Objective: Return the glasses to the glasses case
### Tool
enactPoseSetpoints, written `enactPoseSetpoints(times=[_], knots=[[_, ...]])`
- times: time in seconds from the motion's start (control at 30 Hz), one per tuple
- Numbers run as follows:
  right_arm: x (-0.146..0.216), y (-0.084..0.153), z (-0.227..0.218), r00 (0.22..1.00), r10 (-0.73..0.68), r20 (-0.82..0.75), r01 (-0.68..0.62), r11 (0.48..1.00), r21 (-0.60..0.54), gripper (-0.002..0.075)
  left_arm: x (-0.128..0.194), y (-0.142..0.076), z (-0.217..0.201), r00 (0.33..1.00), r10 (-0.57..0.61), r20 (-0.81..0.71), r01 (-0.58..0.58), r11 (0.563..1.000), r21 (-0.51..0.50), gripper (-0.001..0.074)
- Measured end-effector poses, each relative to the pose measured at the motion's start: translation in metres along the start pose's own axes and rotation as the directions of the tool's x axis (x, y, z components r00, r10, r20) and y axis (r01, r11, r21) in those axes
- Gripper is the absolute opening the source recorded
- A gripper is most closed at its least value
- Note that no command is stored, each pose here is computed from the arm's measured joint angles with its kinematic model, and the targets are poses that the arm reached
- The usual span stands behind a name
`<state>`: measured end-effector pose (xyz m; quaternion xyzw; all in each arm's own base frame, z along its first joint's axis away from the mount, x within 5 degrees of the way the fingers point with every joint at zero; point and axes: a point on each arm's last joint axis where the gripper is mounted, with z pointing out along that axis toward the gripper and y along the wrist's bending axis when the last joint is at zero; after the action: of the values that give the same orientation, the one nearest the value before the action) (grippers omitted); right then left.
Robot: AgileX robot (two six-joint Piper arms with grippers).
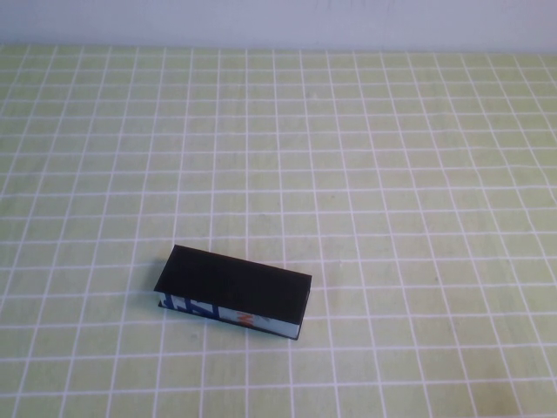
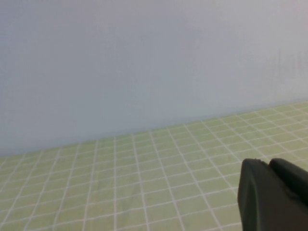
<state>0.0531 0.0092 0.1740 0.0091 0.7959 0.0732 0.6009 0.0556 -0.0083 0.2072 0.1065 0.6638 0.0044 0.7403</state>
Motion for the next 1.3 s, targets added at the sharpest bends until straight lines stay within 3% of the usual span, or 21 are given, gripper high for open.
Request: enactPoseSetpoints(times=[0.2,0.53,1.3], knots=[[0.0,0.0,0.0,1.0,0.0,0.0,0.0,1.0,0.0,-0.0011,0.01,0.003,-0.001,0.993,-0.055,-0.109,0.047,0.996,-0.078,-0.0002],[0.0,0.0,0.0,1.0,0.0,0.0,0.0,1.0,0.0,-0.0011,0.035,-0.002,-0.007,0.918,-0.085,-0.388,0.07,0.996,-0.054,-0.0002],[0.0,0.0,0.0,1.0,0.0,0.0,0.0,1.0,0.0,-0.0011,0.037,-0.002,-0.008,0.91,-0.083,-0.406,0.068,0.996,-0.052,-0.0002]])
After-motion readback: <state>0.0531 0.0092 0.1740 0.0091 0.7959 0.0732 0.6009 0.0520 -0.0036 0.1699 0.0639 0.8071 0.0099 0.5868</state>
